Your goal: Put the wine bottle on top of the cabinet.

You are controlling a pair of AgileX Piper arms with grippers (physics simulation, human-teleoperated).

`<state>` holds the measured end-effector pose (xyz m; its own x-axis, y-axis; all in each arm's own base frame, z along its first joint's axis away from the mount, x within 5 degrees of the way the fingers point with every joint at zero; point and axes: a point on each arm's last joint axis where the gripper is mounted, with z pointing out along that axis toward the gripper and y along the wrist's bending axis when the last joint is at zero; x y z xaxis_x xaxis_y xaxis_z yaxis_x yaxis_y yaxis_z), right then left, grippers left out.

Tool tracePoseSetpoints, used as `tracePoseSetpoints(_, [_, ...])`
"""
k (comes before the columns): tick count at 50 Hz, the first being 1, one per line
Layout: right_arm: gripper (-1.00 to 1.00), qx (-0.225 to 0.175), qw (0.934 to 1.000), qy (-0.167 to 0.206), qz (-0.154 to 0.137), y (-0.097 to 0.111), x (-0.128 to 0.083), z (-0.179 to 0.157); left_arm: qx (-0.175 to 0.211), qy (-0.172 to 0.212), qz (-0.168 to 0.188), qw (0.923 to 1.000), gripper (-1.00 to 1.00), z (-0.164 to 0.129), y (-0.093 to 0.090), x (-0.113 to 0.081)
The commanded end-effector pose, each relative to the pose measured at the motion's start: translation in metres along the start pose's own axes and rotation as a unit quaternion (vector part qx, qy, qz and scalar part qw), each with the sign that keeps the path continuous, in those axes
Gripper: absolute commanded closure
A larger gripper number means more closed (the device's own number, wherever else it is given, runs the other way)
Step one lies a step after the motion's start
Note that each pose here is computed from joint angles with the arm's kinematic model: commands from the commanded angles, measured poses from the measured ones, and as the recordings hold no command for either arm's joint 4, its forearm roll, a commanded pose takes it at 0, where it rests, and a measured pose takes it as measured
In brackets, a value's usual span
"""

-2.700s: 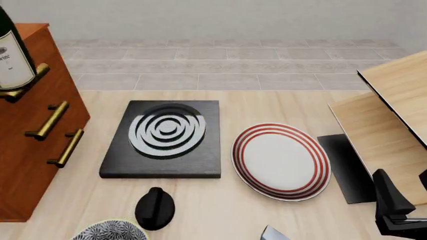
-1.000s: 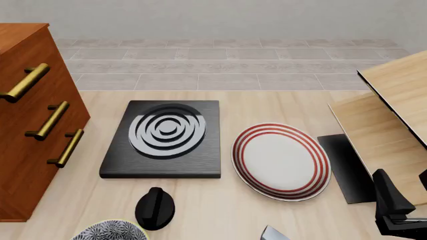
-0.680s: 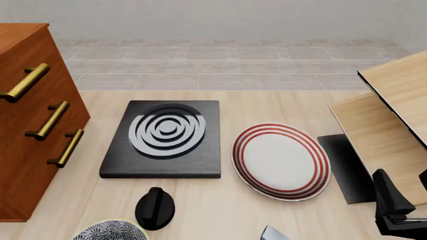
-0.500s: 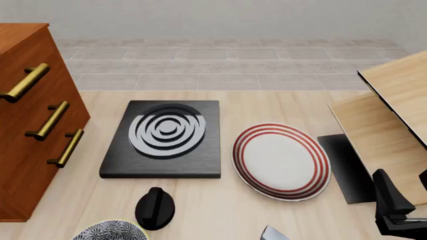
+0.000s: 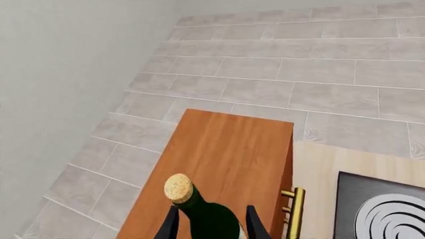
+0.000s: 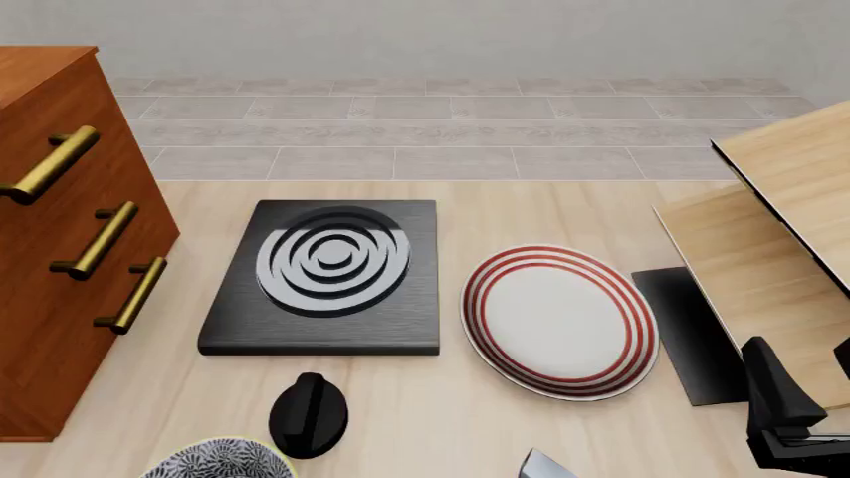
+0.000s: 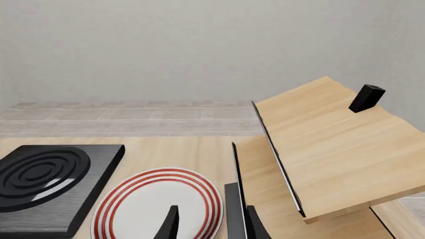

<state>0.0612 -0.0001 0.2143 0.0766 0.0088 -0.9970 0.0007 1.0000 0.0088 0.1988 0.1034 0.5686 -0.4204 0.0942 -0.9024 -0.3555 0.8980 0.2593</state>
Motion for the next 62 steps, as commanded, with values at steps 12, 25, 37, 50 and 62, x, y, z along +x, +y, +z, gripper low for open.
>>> tracePoseSetpoints(12, [-1.0, 0.0, 1.0, 0.0, 0.0, 0.0, 0.0, 0.0, -0.006, -0.014, 0.01, 0.9998, -1.0, -0.014, 0.002, -0.006])
tracePoseSetpoints(25, [-1.0, 0.0, 1.0, 0.0, 0.0, 0.0, 0.0, 0.0, -0.013, -0.033, 0.02, 0.9992, -1.0, -0.037, 0.003, -0.009])
tracePoseSetpoints(37, [-1.0, 0.0, 1.0, 0.0, 0.0, 0.0, 0.0, 0.0, -0.006, -0.047, 0.026, 0.9985, -1.0, -0.069, -0.004, 0.001])
tracePoseSetpoints(50, [-1.0, 0.0, 1.0, 0.0, 0.0, 0.0, 0.0, 0.0, 0.013, -0.074, 0.034, 0.9966, -1.0, -0.11, -0.013, 0.011])
tracePoseSetpoints(62, [-1.0, 0.0, 1.0, 0.0, 0.0, 0.0, 0.0, 0.0, 0.034, -0.095, 0.028, 0.9945, -1.0, -0.146, -0.019, 0.03])
